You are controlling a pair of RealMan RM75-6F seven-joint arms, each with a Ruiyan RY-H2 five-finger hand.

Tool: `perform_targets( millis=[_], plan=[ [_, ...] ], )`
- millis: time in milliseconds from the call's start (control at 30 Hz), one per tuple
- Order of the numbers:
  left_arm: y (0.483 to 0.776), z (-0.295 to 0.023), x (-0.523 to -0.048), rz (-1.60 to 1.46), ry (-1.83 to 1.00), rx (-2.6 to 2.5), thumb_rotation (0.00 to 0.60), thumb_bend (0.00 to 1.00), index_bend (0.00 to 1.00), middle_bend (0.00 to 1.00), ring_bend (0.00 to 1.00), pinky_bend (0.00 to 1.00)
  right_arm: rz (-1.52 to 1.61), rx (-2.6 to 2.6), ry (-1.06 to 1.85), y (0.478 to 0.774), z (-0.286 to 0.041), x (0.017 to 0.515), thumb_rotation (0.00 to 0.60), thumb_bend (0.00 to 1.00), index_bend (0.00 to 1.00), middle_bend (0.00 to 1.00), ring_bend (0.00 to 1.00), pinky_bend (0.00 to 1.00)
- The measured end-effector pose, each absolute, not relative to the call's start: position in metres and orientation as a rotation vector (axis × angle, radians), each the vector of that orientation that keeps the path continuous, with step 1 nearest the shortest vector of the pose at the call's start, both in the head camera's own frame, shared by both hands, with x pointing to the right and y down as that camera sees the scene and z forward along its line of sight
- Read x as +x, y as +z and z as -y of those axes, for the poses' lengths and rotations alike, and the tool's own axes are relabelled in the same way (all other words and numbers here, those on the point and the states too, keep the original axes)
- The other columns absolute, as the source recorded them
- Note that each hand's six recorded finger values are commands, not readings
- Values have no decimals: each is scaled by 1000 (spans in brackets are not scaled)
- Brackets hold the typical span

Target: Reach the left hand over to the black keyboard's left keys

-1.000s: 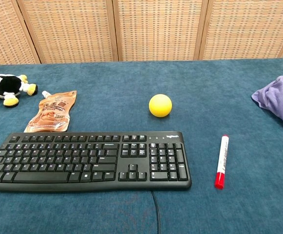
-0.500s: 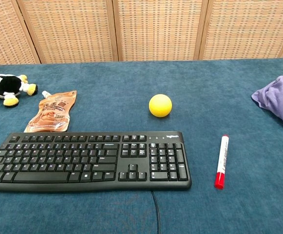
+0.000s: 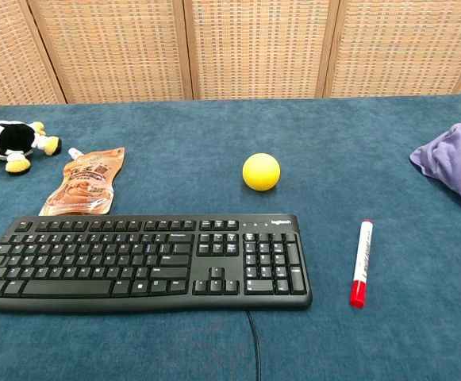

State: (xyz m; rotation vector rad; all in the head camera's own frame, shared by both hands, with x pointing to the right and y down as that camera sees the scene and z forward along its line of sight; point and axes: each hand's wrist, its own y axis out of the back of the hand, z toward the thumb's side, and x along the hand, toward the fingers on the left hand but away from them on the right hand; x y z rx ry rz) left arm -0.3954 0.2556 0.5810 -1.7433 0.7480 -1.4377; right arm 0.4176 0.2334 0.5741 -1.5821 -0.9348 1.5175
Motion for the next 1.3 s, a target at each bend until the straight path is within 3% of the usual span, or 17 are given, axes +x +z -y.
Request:
perform_targets(
  millis=[433,1300],
  plan=[
    [598,-266,-381,-335,-1660,-1879,600,838,0,603,581,383,965,-1586,1510,570,-231,421,600,0,0,0,0,0],
    [639,-267,-368,-153,-1778,-1872,600,849,0,603,581,383,982,-1584,1500,567,-229,423,600,0,0,0,0,0]
  ],
)
